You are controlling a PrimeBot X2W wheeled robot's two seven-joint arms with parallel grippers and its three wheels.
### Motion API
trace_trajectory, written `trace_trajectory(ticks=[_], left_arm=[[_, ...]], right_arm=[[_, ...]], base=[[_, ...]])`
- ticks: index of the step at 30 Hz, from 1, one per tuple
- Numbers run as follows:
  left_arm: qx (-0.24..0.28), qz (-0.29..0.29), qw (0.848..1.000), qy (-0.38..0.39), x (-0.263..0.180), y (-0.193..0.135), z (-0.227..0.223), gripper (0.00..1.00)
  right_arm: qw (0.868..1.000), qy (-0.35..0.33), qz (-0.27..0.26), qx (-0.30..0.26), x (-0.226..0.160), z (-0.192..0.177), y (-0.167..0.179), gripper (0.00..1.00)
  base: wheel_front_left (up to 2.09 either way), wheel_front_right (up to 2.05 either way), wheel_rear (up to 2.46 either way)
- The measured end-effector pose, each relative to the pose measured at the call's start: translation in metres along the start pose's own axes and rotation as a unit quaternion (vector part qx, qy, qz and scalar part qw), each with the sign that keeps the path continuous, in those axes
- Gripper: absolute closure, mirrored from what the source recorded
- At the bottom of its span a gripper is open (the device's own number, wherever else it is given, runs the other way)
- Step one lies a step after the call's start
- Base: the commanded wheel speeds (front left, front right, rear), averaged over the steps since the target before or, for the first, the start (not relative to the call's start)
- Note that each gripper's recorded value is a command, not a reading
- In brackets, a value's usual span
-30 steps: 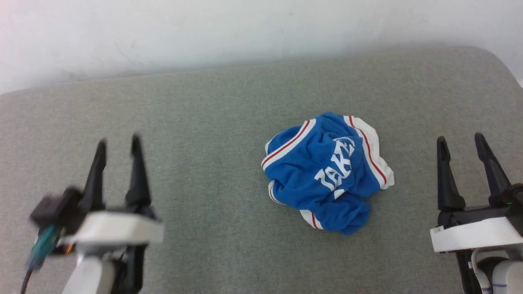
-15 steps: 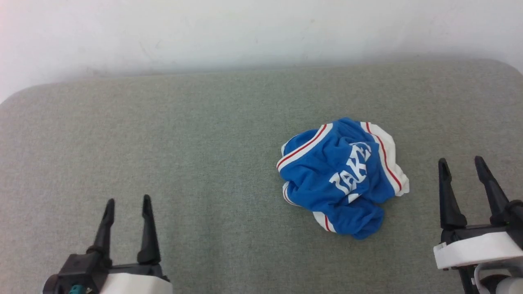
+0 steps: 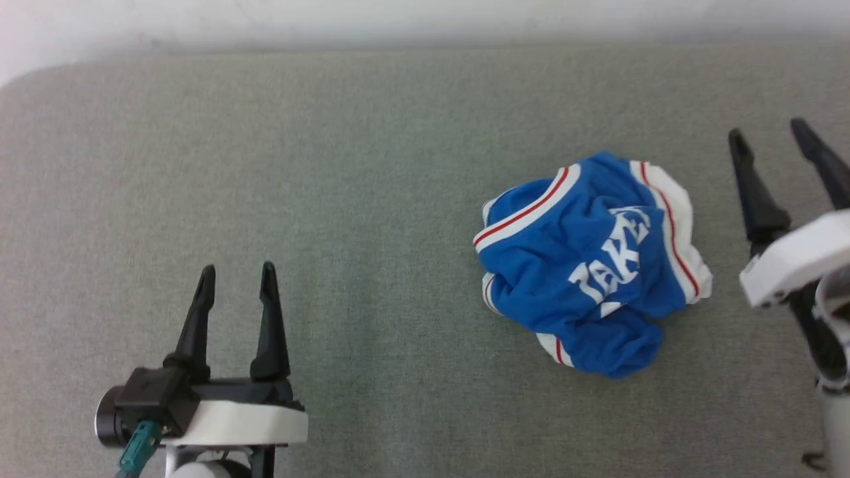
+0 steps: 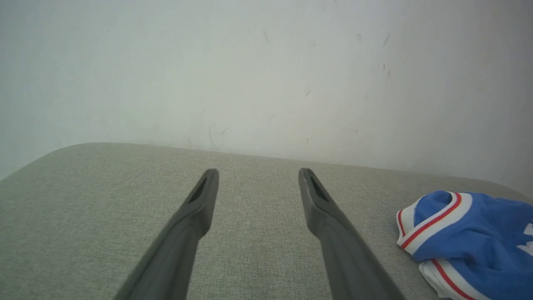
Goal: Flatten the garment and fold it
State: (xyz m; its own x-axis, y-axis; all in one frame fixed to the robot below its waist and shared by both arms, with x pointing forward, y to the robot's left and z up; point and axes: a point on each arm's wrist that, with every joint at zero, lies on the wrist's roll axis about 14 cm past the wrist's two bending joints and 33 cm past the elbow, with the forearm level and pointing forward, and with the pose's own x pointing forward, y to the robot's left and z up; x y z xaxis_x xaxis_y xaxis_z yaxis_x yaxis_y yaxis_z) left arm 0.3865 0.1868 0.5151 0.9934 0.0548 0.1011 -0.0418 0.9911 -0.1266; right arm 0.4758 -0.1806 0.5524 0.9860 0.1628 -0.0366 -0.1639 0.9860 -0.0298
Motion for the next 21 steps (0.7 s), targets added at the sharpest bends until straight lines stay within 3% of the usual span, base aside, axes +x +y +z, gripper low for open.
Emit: trace_trajectory(ticks=[5,10,16,17,18,21], left_arm=[[0.0,-0.001,1.0,0.014,0.01,-0.001,-0.014,0.0],[-0.003,-0.001,1.0,0.031,0.015,0.0,-0.029,0.0],[-0.001,0.01,0.999,0.038,0.018,0.008,-0.035,0.0],[0.001,0.013,0.999,0.041,0.017,0.01,-0.036,0.0],[0.002,0.014,0.999,0.042,0.016,0.011,-0.037,0.0],[0.003,0.02,0.999,0.048,0.013,0.015,-0.04,0.0]], right_arm=[[0.994,0.11,-0.006,0.007,0.027,-0.049,-0.012,0.0],[0.968,0.249,-0.012,0.008,0.029,-0.12,-0.017,0.0],[0.947,0.32,0.019,0.01,0.031,-0.167,0.004,0.0],[0.944,0.329,0.024,0.012,0.031,-0.173,0.007,0.16],[0.943,0.332,0.026,0.012,0.032,-0.175,0.009,1.0],[0.943,0.331,0.035,0.008,0.037,-0.176,0.014,1.0]], base=[[0.0,0.0,0.0],[0.0,0.0,0.0],[0.0,0.0,0.0],[0.0,0.0,0.0],[0.0,0.0,0.0],[0.0,0.0,0.0]])
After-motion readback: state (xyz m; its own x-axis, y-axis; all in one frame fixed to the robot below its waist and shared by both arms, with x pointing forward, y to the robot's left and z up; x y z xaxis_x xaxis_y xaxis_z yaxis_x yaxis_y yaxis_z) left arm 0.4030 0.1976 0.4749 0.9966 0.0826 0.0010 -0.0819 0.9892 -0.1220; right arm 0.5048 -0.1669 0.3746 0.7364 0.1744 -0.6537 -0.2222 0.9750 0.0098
